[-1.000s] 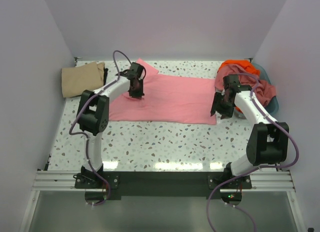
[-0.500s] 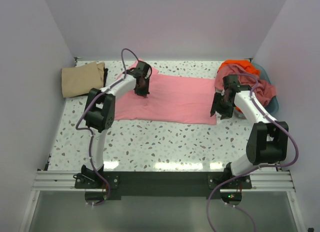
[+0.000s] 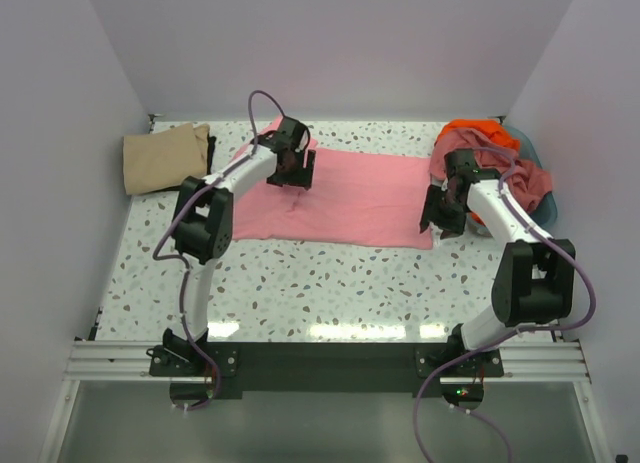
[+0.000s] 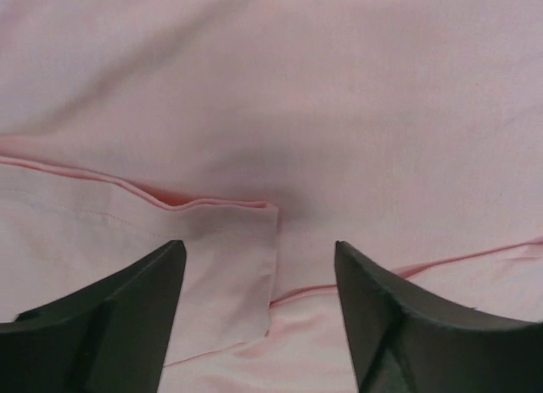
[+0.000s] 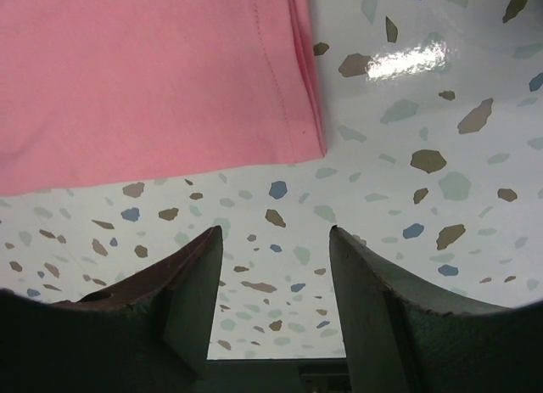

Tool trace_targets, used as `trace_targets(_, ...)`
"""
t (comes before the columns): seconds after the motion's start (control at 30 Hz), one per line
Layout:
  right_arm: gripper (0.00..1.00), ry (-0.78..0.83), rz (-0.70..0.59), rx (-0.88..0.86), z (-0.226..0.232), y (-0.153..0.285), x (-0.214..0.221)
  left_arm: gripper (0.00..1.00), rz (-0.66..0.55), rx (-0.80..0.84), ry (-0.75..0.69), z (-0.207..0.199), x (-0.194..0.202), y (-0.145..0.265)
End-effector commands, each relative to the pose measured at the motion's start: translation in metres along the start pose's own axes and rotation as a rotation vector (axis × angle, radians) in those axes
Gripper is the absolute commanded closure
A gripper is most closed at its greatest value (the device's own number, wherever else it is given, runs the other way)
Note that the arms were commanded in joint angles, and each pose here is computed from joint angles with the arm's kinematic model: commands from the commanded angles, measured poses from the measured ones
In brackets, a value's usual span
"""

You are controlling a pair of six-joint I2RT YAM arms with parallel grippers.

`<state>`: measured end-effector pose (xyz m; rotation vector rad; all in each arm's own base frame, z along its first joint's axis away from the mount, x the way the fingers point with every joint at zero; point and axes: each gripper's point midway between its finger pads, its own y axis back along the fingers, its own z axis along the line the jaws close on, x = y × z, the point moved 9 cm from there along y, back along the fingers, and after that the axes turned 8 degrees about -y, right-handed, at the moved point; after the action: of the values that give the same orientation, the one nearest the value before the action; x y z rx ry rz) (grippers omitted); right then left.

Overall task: Fold and stack the t-shirts
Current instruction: Fold the tshirt

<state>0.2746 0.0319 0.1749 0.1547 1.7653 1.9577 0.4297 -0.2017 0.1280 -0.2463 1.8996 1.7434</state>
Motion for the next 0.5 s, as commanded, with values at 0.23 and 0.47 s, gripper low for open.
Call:
trace_targets(0.23, 0.42, 0.105, -0.024, -0.035, 0.043, 0.002, -0.013, 0.0, -0.099, -0.055, 0.165, 0.051, 0.011, 0.057)
trace_targets(0.47, 0.41, 0.14, 0.003, -0.066, 0.065, -0.015, -0.015, 0.0, -0.048, -0.045, 0.259, 0.083, 0.061, 0.056)
